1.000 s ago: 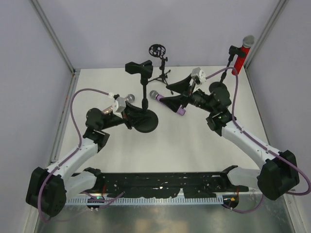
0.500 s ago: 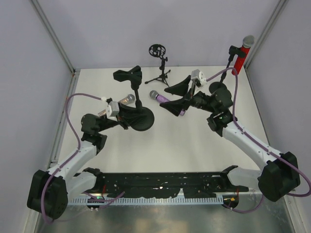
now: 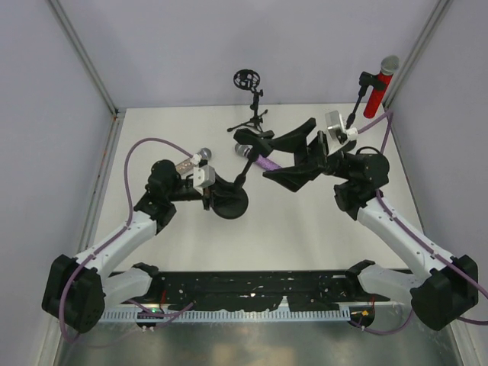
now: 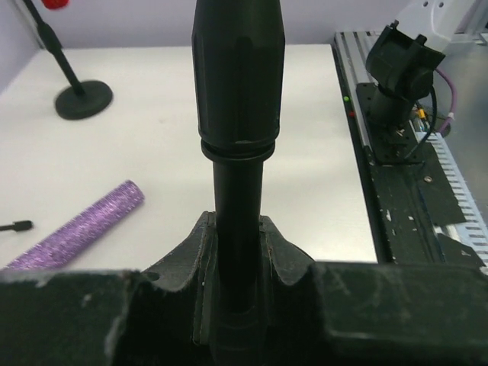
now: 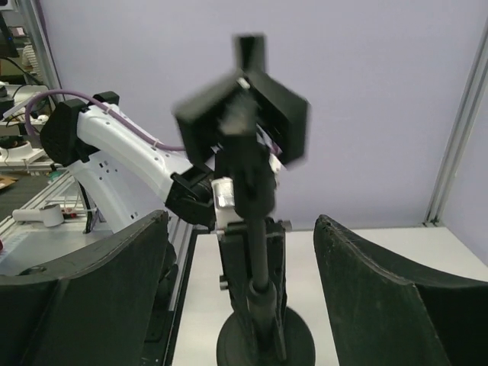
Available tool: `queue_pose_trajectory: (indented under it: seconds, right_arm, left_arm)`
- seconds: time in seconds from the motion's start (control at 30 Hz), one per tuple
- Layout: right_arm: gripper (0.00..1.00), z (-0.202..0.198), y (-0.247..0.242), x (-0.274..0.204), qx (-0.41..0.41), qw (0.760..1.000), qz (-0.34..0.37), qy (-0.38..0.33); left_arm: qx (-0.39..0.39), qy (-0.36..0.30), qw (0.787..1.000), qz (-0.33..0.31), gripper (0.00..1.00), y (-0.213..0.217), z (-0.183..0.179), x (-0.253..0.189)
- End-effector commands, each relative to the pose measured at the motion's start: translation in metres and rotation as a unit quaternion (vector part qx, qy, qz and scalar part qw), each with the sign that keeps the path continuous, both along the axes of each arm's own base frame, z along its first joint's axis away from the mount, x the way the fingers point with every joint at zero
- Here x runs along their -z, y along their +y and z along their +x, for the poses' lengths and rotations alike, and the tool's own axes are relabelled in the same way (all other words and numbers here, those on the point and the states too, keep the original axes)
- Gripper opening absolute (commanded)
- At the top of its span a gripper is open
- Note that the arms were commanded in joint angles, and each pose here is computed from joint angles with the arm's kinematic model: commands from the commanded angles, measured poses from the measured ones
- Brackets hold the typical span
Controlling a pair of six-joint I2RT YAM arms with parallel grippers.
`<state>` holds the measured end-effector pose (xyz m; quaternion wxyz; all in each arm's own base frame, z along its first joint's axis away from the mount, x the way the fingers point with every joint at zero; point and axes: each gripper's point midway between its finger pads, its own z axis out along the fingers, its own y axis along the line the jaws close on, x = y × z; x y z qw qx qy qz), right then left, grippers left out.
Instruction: Remove the microphone from the stand
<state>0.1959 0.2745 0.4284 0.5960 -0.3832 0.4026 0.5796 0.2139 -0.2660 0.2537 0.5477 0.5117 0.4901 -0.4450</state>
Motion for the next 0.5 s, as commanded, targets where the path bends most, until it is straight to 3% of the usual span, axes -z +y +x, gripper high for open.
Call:
queue_pose_trajectory:
  seconds: [0.0,0.47]
  right_arm:
    - [0.80,-0.007,-0.006,-0.015,0.009,0.999,0.026,-0.025]
    - [0.72,0.025,0.008,0.009,0.066,0.998,0.005,-0.014]
  left_arm:
    - [0.025,-0.001,1.000,-0.009,0.00,-0.013,-0.001,-0.017]
    - [0.056,0.017,0.998,-0.025,0.00,-0.017,-0.014,-0.018]
